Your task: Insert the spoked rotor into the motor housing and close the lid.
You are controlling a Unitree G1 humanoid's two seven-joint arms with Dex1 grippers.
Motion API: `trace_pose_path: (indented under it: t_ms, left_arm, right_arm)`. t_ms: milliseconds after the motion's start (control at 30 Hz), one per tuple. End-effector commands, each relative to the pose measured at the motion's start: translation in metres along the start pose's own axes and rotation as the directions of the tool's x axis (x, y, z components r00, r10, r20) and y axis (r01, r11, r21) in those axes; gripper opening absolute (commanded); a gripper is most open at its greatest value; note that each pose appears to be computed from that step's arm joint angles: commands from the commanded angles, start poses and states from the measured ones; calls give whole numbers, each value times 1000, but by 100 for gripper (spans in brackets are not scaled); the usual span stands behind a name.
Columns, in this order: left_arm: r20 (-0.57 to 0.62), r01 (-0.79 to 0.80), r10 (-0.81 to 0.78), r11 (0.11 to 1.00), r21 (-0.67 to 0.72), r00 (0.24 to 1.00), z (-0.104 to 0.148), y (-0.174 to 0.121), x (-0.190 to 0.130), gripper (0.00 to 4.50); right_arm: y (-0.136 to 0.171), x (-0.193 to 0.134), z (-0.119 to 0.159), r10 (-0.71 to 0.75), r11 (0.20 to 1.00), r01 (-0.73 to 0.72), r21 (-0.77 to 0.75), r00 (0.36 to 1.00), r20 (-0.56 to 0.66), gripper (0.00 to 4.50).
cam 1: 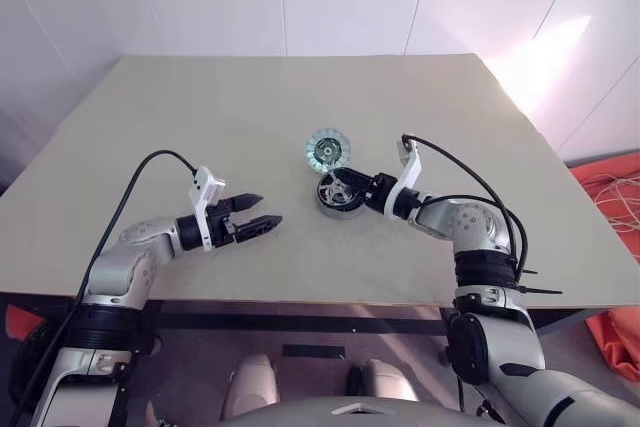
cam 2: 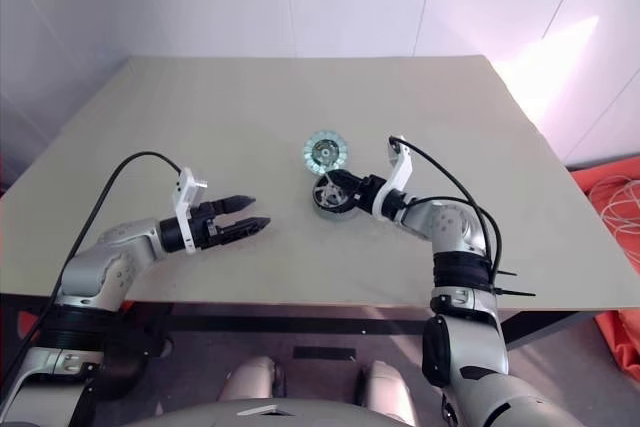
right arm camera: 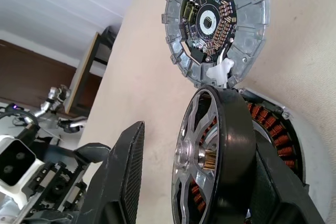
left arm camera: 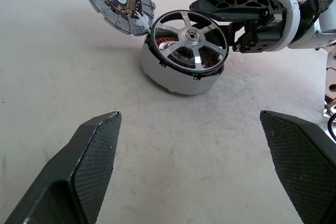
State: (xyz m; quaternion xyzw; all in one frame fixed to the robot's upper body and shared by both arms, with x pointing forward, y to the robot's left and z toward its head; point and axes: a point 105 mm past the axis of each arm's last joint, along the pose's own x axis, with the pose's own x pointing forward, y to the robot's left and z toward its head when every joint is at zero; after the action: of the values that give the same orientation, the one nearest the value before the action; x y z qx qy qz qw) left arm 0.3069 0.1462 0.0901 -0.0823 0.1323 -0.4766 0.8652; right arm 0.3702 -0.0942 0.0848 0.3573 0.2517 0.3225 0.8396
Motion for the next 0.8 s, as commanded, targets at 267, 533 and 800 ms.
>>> trace_pose_path:
  t_ms: [267, 533, 800]
  left_arm:
    - [27, 11, -12, 999, 38, 1000, 11, -4, -1, 450]
    - [27, 12, -13, 999, 35, 1000, 11, -4, -1, 450]
    - [28, 12, -13, 999, 36, 1000, 11, -5, 0, 450]
  right_arm:
    - [6, -2, 15, 28, 994, -19, -106, 997, 77, 302]
    - [19, -7, 43, 100, 995, -91, -48, 970, 223, 302]
    - [24, -11, 50, 124, 990, -102, -97, 959, 257, 302]
